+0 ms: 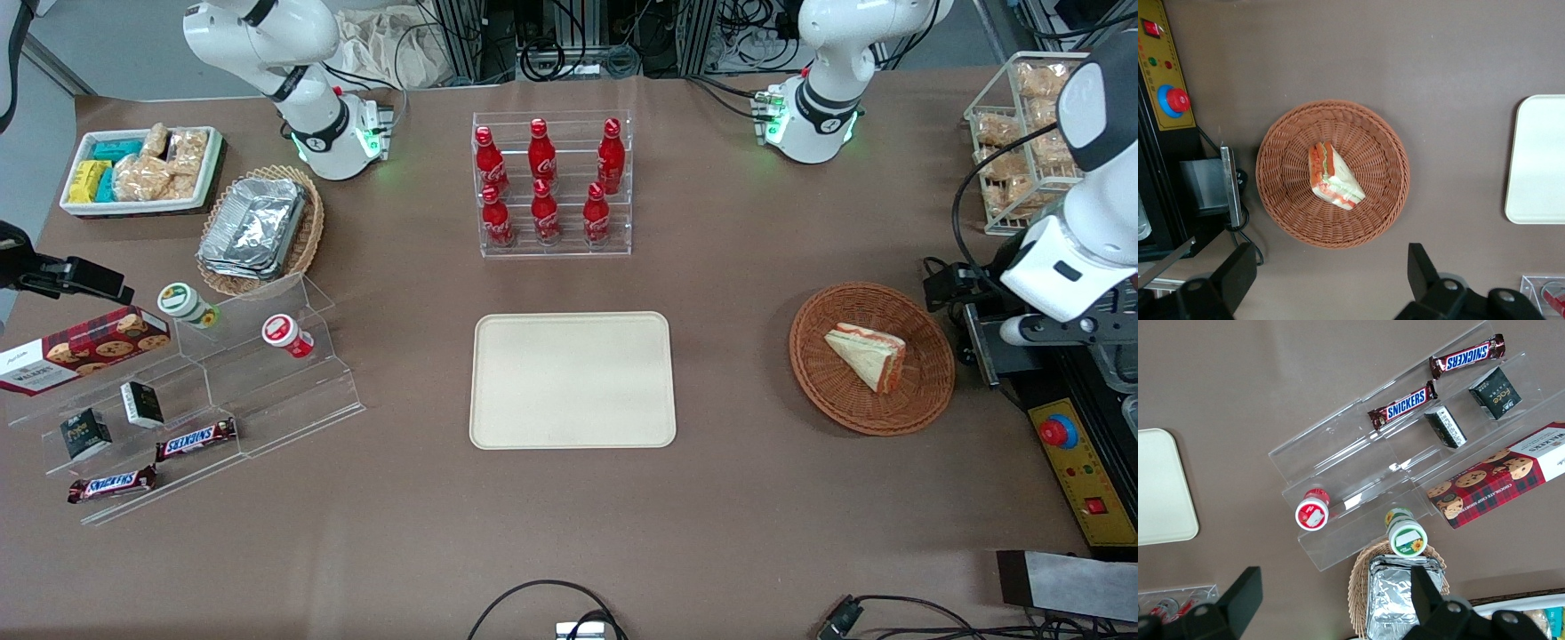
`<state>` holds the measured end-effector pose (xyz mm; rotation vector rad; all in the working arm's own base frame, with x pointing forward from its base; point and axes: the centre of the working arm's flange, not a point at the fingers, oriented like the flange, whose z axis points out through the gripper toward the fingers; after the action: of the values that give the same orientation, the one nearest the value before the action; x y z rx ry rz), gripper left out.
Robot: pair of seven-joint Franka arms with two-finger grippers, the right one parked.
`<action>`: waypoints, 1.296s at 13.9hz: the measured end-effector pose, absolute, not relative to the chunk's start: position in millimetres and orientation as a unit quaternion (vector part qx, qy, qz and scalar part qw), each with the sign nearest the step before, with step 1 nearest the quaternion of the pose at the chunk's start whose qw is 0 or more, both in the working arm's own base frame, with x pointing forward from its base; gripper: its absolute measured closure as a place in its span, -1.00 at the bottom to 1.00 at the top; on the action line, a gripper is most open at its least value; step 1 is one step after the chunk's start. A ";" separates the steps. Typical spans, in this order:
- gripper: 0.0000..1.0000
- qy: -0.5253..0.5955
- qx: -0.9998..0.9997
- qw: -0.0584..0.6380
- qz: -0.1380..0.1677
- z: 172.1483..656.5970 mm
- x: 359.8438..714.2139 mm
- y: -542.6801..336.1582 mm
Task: Place sandwich from basket to tray
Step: 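Lower the left gripper over the wrapped sandwich in the wicker basket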
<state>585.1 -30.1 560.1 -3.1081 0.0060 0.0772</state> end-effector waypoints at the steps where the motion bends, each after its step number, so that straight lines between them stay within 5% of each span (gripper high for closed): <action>1: -1.00 0.001 -1.000 0.016 0.024 561.6 585.9 -29.7; 6: -1.00 -0.022 -0.998 0.017 0.047 555.4 583.9 -18.5; 11: -1.00 -0.156 -0.983 0.019 0.092 480.4 596.2 14.3; 18: -1.00 -0.245 -0.968 0.012 0.046 364.0 580.6 43.2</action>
<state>580.6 43.2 364.0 -3.0188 -0.7644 0.1445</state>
